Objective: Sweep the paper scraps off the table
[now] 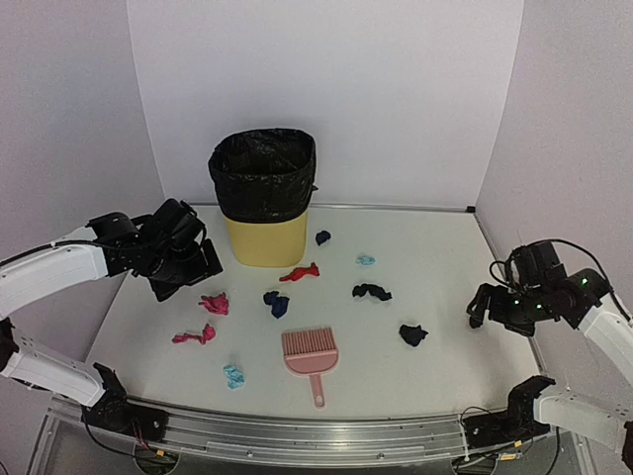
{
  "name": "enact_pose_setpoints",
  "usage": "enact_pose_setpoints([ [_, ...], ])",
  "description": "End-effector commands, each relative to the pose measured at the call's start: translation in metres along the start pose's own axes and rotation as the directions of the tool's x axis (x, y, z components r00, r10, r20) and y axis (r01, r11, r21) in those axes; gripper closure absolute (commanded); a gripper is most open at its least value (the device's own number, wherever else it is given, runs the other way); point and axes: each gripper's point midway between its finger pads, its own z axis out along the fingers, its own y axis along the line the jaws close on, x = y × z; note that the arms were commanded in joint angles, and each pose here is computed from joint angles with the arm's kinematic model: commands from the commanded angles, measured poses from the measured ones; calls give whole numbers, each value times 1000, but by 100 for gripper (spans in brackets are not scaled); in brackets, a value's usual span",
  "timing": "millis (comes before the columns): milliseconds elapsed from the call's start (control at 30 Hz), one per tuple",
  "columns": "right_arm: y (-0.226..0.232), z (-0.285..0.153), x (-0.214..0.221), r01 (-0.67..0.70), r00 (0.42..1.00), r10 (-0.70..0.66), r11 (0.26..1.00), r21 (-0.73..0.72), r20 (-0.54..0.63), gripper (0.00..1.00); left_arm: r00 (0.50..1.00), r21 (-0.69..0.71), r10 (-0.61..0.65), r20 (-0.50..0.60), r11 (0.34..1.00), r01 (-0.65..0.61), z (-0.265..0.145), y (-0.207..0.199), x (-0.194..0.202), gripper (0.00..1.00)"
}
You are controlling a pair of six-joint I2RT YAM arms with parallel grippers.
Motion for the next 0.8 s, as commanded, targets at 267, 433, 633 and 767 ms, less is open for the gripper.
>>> enact_pose_setpoints([
  [267,80,2,28,180,966,-214,960,-216,-147,2,995,20,88,-41,996,-87,20,-8,14,0],
  [433,135,15,53,459,875,-472,879,-128,-109,2,988,24,130,-86,991,-129,38,-17,25,0],
  [633,202,41,110,674,712,-682,730,-111,-164,2,982,1,148,-118,989,-149,44,-15,31,0],
  [767,227,53,145,689,675,-706,707,-159,-217,2,981,18,150,-121,989,-149,43,-12,33,0],
])
